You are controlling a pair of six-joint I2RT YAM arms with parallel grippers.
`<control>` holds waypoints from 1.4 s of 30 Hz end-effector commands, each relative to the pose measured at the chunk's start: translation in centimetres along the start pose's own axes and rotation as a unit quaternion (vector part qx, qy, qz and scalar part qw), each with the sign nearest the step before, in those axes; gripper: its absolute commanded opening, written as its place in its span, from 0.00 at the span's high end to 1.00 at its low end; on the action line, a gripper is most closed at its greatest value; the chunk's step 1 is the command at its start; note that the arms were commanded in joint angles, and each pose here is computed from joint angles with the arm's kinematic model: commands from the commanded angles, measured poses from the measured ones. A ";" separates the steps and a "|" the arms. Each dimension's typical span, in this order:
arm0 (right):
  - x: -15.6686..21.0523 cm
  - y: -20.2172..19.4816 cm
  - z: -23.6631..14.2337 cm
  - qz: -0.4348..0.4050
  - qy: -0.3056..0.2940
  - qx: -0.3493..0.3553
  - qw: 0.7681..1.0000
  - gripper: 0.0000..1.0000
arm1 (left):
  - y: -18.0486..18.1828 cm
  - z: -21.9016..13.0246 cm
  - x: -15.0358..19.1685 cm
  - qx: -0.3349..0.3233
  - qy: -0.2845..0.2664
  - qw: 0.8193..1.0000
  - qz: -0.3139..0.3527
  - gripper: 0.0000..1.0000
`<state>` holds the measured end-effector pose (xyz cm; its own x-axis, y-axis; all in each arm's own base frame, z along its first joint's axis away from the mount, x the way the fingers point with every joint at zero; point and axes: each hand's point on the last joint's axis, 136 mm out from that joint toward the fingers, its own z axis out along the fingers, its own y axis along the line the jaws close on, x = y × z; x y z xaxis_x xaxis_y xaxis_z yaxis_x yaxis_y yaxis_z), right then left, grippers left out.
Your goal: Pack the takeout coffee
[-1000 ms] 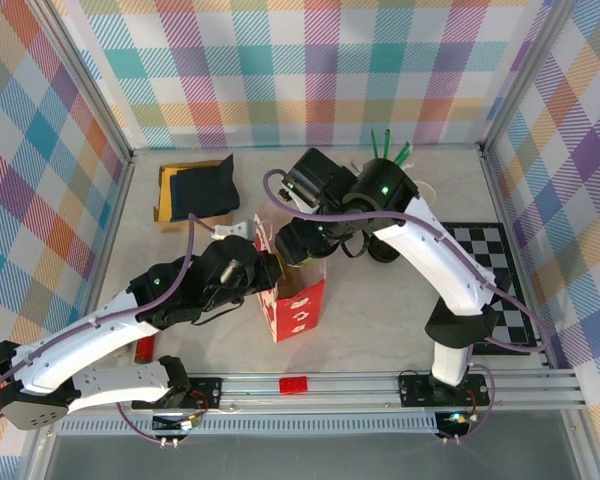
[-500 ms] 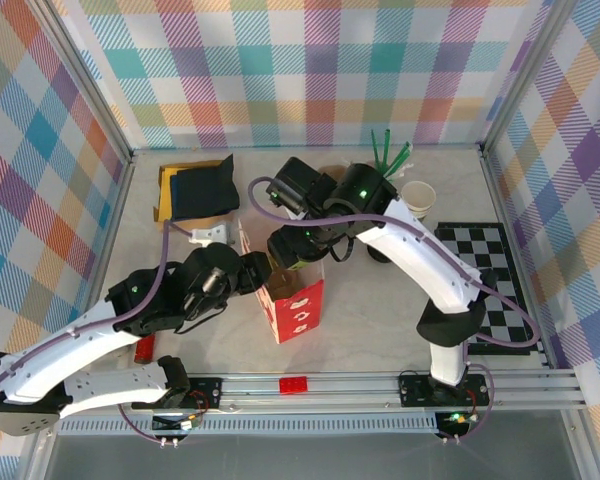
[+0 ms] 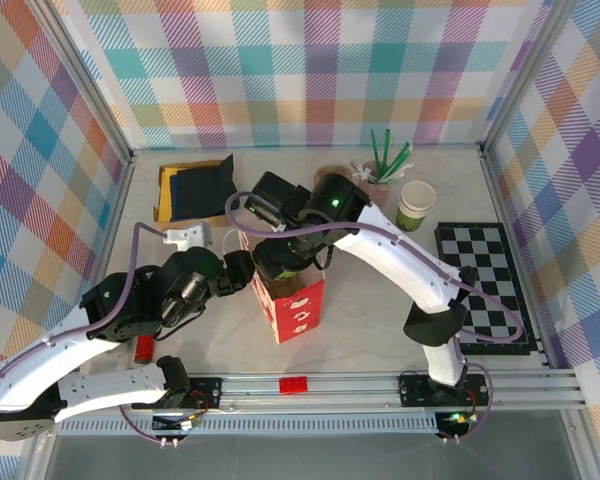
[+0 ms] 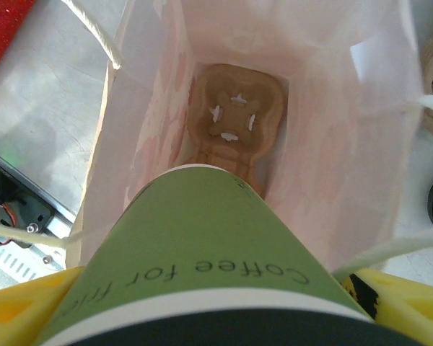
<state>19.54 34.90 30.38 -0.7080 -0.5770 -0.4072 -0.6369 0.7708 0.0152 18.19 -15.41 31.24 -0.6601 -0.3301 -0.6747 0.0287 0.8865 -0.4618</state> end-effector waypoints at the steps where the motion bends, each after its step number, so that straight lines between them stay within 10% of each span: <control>1: 3.5 -1.5 0.2 -0.011 0.079 0.043 0.996 0.66 | 0.3 -1.2 -1.8 -0.002 -0.033 0.999 0.010 0.29; 15: 3.4 0.3 -2.6 -0.028 0.032 0.021 0.999 0.68 | 0.4 0.6 -1.3 -0.018 -0.026 0.999 0.011 0.74; 23: 3.6 1.5 -6.9 -0.043 -0.026 -0.023 0.998 0.70 | 0.7 0.8 -1.3 -0.023 -0.026 0.999 0.009 0.78; 42: 1.9 0.6 -3.1 -0.048 0.003 0.006 0.999 0.66 | 1.2 0.6 -0.8 -0.014 -0.021 1.000 -0.006 0.88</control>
<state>17.29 36.76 33.99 -0.6207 -0.5910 -0.5152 -0.7107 0.7017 0.0514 19.20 -14.59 30.79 -0.6346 -0.3307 -0.6985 0.0087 0.9007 -0.4343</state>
